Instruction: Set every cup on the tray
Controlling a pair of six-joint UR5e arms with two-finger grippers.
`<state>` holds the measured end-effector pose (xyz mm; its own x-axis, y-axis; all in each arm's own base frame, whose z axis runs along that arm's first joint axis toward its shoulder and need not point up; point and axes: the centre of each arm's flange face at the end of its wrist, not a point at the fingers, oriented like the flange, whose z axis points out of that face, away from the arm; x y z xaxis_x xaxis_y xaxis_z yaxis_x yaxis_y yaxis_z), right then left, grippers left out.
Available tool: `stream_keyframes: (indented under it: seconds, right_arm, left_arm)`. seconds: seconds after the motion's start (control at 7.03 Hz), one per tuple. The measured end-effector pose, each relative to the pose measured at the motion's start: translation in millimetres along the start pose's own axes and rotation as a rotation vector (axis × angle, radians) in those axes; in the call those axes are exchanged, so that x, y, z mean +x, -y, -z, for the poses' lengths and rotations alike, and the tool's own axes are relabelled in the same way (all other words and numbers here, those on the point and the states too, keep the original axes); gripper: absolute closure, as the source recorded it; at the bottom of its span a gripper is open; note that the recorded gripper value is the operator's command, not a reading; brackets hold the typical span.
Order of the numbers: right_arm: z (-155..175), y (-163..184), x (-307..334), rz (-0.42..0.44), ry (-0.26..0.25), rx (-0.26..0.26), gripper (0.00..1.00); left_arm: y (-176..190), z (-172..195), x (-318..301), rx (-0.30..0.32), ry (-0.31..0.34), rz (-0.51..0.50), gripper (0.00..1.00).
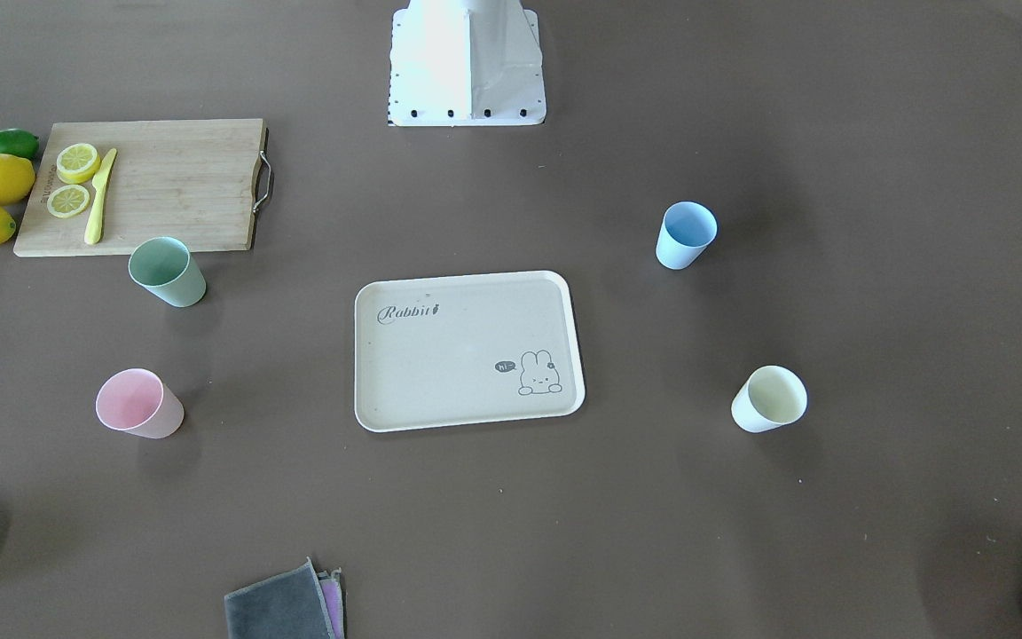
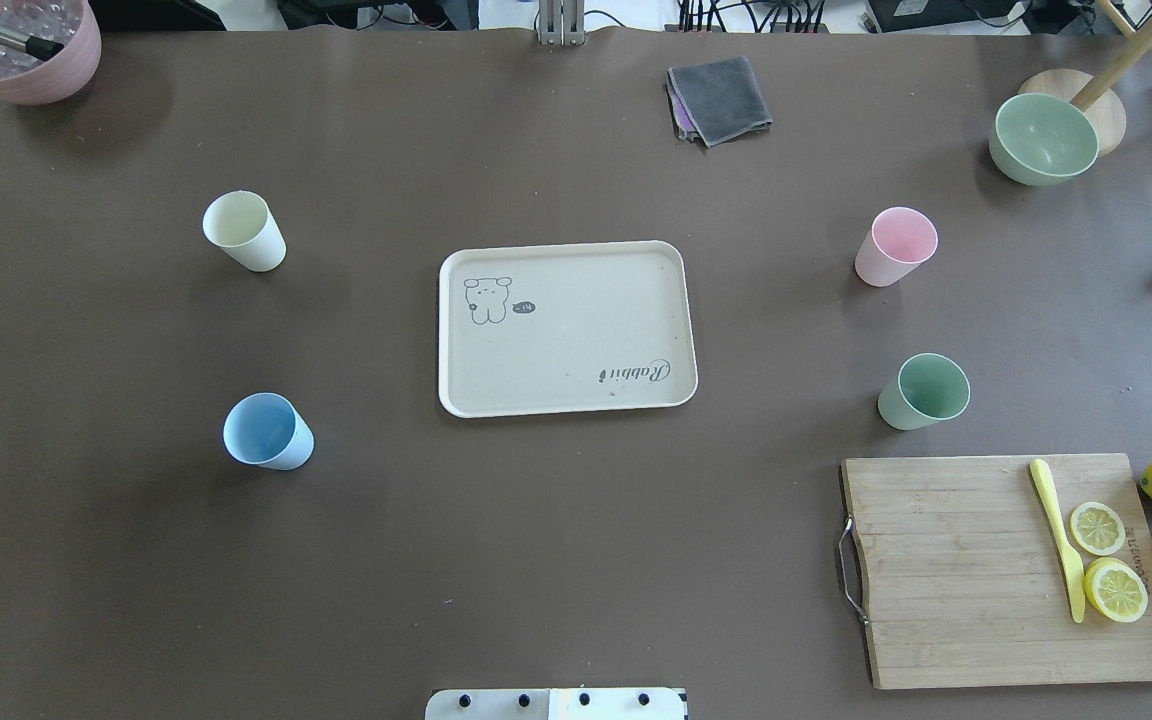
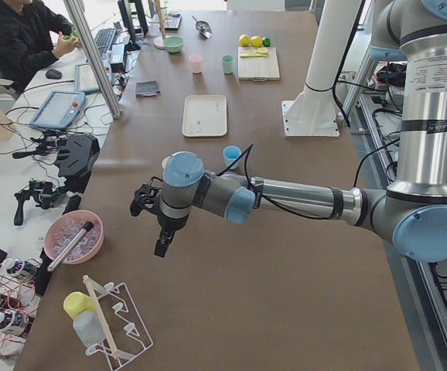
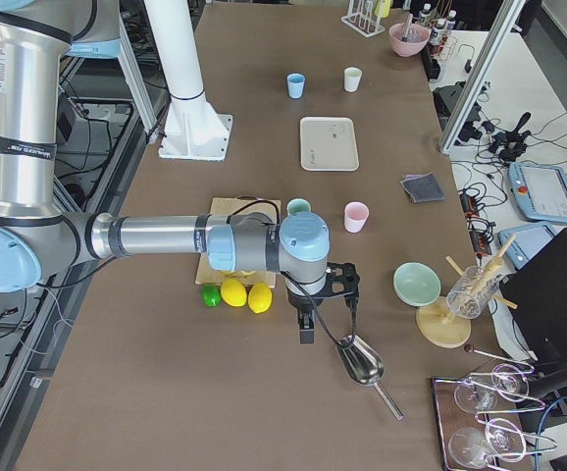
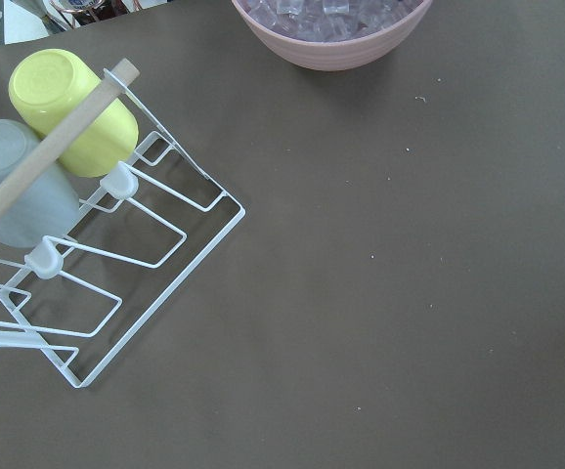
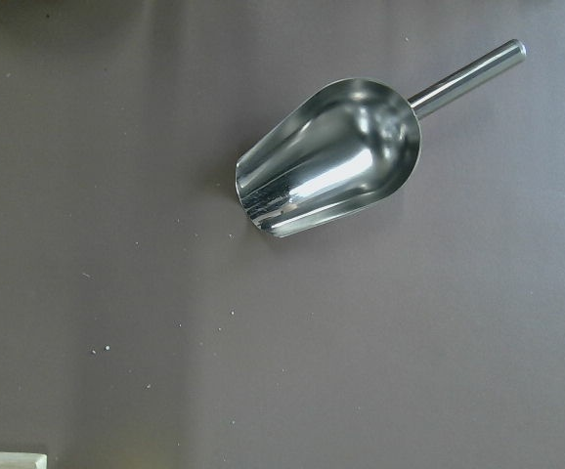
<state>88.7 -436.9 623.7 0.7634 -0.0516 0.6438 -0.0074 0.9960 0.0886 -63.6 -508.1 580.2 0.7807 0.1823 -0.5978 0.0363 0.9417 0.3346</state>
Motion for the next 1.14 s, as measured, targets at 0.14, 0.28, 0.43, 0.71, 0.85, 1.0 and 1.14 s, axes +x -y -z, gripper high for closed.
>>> stream_keyframes:
  seconds: [0.14,0.28,0.43,0.71,0.85,1.0,1.14]
  right_arm:
    - [0.2,0.2,-0.1,0.0,0.0,0.0,0.0]
    - [0.6,0.4,-0.4,0.001,0.0,0.001,0.0]
    - [1.0,0.3,-0.6,0.002,0.0,0.002,0.0]
    - [0.9,0.0,-0.4,0.002,0.0,0.002,0.0]
    - [0.7,-0.1,-0.4,0.002,0.0,0.001,0.0]
    - [0.6,0.0,-0.5,0.001,0.001,0.001,0.0]
    - [0.8,0.4,-0.8,0.002,0.002,0.002,0.0]
  left_arm:
    - [-0.5,-0.3,-0.9,-0.001,0.002,0.002,0.02]
    - [-2.1,-1.4,-2.0,-0.004,0.003,0.004,0.02]
    - [-4.3,-2.8,-3.1,-0.007,0.004,0.007,0.02]
    - [-6.4,-4.0,-4.0,-0.011,0.004,0.009,0.02]
    - [-6.8,-4.1,-4.0,-0.011,0.004,0.008,0.02]
    - [-6.8,-4.1,-4.0,-0.01,0.005,0.008,0.02]
    - [-6.8,-4.2,-4.2,-0.01,0.005,0.008,0.02]
